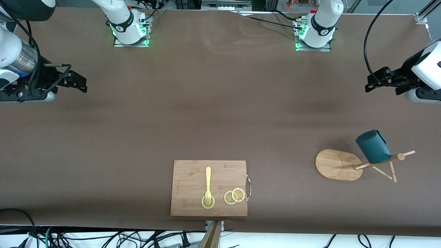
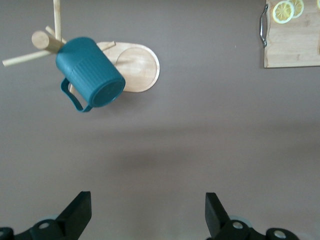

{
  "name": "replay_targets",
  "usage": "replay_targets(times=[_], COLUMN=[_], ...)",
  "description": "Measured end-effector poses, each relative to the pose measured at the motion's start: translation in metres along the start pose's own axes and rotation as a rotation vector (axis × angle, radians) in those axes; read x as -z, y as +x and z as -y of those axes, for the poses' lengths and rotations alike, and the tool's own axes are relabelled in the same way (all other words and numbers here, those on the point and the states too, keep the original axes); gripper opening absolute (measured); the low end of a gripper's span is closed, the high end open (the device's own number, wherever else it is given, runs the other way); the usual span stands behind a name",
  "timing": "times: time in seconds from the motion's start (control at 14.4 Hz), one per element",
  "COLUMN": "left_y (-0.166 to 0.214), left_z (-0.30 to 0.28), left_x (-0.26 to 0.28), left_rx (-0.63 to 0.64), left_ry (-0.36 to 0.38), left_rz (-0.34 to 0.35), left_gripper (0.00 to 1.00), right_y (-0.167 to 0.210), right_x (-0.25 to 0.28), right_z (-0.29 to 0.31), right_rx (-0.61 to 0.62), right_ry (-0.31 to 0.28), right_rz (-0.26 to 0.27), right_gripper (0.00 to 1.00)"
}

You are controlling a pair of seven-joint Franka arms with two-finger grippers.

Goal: Pass cup and hang on rack

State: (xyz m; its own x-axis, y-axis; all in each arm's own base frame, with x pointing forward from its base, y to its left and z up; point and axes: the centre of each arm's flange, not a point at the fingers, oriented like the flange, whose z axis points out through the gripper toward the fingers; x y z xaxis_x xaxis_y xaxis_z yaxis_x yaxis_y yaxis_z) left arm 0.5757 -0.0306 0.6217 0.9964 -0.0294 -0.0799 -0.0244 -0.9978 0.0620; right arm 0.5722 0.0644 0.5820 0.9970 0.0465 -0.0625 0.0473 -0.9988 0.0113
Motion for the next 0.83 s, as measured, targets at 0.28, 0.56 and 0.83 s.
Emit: replay_targets(times=[0.28, 0.56, 0.83], left_y=[-0.003, -0.0021, -0.0019], left_z=[0.0007, -0.0008, -0.0032], left_x=[-0.0045, -0.006, -0.006], left_rx=[0.0, -0.004, -0.009], left_ry=[0.0, 0.0, 0.0], left_rz=[0.012, 0.014, 0.014], left_gripper=[1.0, 1.0, 1.0], right_y=[0.0, 0.0, 0.0], right_x=[0.0, 0.0, 0.0], right_z=[0.0, 0.0, 0.0], right_rx=[0.0, 0.0, 0.0], right_ry=[0.0, 0.0, 0.0], right_rz=[0.0, 0.0, 0.0], right_gripper=[1.0, 1.0, 1.0])
